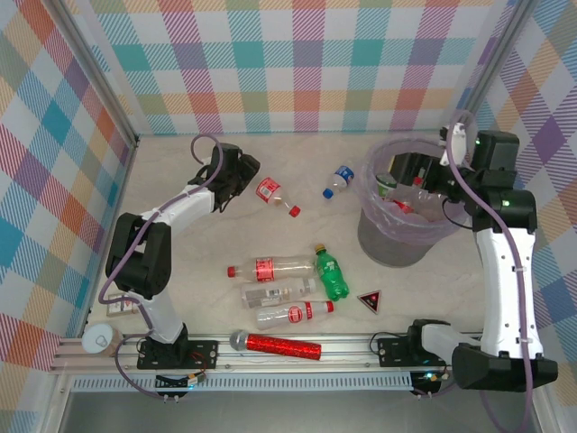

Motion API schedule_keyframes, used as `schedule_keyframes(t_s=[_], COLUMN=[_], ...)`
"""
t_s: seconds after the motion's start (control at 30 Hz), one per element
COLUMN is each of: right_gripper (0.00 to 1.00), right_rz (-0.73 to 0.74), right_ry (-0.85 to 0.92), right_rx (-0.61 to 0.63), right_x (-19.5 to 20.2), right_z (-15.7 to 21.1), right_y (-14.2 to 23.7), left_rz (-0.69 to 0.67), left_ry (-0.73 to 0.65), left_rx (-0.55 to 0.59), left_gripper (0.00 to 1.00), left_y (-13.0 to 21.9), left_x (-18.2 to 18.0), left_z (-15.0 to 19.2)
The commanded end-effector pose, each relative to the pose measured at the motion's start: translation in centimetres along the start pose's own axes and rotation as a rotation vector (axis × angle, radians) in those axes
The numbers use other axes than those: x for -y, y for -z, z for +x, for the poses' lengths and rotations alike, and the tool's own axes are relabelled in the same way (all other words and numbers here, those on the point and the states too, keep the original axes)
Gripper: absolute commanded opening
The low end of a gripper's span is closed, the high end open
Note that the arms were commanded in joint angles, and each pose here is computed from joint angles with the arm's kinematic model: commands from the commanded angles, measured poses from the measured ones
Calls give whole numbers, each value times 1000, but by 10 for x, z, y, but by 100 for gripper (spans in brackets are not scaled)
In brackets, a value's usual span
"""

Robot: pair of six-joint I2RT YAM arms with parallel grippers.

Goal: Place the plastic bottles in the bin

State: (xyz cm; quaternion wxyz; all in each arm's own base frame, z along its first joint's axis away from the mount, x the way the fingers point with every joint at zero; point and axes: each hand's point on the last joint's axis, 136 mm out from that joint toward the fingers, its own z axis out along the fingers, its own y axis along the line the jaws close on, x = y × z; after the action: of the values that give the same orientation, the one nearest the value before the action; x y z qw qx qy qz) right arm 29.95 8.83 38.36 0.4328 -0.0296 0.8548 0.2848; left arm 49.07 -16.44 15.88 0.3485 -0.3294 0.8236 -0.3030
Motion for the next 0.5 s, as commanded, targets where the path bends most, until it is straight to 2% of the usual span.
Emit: schedule_keyframes(t_s=[0.0,0.17,0.3,0.47], right_gripper=[93,92,92,92], right_rz=[-86,-224,-272,-357], right_ry=[60,160,213,193], right_rx=[-19,-106,-201,-282], right_x=[-38,-100,-129,-149], right_z=[-4,14,32,45], right_y=[-4,-39,-73,-116], left_rz=[256,433,545,717], left_ry=[-91,-228,-315,-398], left_rx=[-10,-55,-111,-189], left_gripper=[58,55,53,52], left_y=[36,78,110,146], left_x=[62,105,127,151], left_z=[-8,-1,11,36])
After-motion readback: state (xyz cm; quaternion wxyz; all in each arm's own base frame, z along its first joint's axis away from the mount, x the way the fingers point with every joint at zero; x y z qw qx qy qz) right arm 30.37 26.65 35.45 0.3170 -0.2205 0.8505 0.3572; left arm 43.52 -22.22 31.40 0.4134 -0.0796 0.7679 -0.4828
